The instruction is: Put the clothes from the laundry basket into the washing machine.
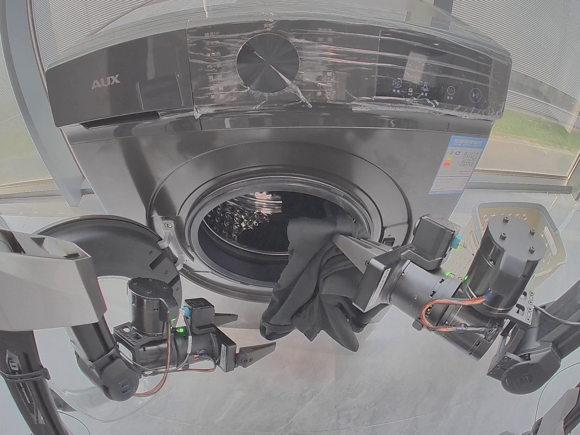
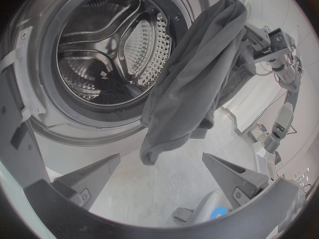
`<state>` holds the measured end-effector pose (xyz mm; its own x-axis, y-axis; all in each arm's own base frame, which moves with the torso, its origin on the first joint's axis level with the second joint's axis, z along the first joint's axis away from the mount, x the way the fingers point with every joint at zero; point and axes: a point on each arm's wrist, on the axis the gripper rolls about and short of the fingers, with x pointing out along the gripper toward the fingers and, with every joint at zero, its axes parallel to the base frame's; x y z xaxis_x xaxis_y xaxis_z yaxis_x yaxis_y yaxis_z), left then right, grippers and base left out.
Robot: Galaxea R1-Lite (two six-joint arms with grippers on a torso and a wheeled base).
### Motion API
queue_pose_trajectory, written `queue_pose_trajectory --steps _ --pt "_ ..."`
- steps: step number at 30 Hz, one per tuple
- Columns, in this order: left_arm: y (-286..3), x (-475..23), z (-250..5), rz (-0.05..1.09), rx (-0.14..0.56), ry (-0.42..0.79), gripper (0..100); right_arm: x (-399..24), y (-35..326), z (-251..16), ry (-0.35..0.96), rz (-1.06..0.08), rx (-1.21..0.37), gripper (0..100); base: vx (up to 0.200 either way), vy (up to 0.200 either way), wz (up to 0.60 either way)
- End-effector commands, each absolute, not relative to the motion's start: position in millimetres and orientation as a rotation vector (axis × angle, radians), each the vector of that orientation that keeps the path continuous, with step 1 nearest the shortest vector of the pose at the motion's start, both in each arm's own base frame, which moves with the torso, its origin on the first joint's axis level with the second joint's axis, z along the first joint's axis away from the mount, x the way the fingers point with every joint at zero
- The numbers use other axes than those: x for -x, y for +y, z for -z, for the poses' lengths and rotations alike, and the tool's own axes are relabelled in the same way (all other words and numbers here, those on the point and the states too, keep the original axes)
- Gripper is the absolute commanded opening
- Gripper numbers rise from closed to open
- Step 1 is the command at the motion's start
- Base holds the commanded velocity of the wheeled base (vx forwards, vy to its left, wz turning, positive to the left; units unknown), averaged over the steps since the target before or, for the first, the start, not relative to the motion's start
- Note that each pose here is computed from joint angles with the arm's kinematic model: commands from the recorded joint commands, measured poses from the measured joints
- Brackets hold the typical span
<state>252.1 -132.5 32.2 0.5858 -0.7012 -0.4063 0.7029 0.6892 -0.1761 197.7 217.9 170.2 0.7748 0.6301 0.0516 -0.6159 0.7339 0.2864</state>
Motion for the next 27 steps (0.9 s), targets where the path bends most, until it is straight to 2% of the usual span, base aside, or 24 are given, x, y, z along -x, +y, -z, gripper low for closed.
queue_pose_trajectory --steps 1,18,24,25,27 --pt "-139.7 -263.0 -10.3 0.818 -0.002 0.512 100 -194.2 218.7 -172.6 0.043 -0.695 -0.301 0 0.0 0.0 0.0" --pt "-155.9 -290.1 2.7 0.828 0.0 0.454 100 -191.4 220.2 -172.8 0.042 -0.702 -0.303 0 0.0 0.0 0.0" --pt "-162.7 -295.6 4.5 0.844 0.003 0.378 100 -189.8 219.0 -170.0 0.051 -0.702 -0.298 0 0.0 0.0 0.0" --pt "-162.9 -295.8 5.7 0.844 0.003 0.375 0 -190.1 218.7 -170.0 0.051 -0.7 -0.298 0 0.0 0.0 0.0" --pt "-162.5 -295.2 7.4 0.844 0.003 0.375 0 -189.0 218.0 -171.3 0.049 -0.702 -0.299 0 0.0 0.0 0.0"
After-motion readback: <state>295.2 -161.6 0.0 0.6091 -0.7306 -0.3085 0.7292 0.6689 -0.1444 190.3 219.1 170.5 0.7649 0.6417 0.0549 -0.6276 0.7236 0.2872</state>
